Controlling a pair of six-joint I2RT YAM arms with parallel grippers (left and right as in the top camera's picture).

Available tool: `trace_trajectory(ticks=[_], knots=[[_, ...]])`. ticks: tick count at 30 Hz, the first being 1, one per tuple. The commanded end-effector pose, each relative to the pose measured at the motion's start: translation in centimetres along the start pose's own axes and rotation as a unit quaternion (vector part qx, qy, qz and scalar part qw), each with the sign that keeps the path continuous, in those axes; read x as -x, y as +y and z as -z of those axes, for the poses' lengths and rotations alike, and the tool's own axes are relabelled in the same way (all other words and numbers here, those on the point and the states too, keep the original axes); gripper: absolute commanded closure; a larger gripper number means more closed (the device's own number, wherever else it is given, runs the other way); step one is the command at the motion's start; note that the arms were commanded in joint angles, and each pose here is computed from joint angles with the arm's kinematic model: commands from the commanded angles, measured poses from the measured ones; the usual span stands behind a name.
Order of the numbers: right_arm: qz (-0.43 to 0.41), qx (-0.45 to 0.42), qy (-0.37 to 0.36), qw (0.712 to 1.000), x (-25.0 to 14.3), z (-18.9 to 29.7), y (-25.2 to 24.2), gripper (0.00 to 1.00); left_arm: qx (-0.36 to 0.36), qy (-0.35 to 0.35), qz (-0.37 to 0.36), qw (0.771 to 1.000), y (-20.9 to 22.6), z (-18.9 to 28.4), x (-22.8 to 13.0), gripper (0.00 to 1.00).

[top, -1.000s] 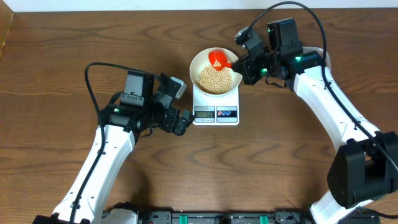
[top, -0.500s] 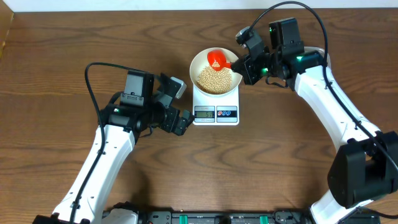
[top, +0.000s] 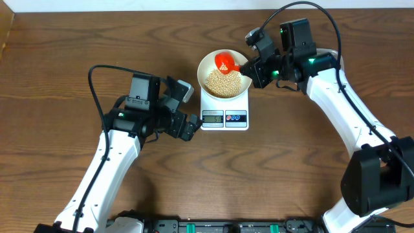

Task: Scoop item into bowl and weigh 50g on scale
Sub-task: 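Carry the red scoop back right to the soybean tub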

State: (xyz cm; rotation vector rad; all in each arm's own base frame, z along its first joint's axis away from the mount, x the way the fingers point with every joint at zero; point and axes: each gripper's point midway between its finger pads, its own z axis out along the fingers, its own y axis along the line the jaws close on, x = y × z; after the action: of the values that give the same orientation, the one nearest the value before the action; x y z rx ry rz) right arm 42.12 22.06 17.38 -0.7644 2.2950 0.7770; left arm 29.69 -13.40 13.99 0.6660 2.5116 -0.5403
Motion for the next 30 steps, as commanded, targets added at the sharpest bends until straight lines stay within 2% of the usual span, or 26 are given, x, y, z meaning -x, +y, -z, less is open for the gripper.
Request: trace_trajectory(ticks=[1, 8, 15, 19, 30], knots=[[-0.002, 0.007, -0.021, 1.0, 1.2, 1.4, 0.5, 0.99, 0.003, -0.012, -0.009, 1.0, -0.1, 0.6, 0.8, 0.01], [-0.027, 0.044, -0.041, 0.998, 2.2, 2.6, 0.8, 0.99, 0.003, -0.012, -0.009, 1.0, -0.1, 0.6, 0.8, 0.01], [-0.09, 0.114, -0.092, 0.985, 4.1, 6.9, -0.7, 0.99, 0.003, -0.012, -0.009, 1.0, -0.1, 0.6, 0.8, 0.01], [-0.143, 0.131, -0.123, 0.973, 4.1, 10.3, -3.6, 0.99, 0.003, -0.012, -0.009, 1.0, -0.1, 0.6, 0.8, 0.01], [-0.252, 0.011, -0.119, 0.96, -1.2, 15.4, -12.3, 0.99, 0.003, -0.012, -0.009, 1.0, -0.1, 0.6, 0.8, 0.01]])
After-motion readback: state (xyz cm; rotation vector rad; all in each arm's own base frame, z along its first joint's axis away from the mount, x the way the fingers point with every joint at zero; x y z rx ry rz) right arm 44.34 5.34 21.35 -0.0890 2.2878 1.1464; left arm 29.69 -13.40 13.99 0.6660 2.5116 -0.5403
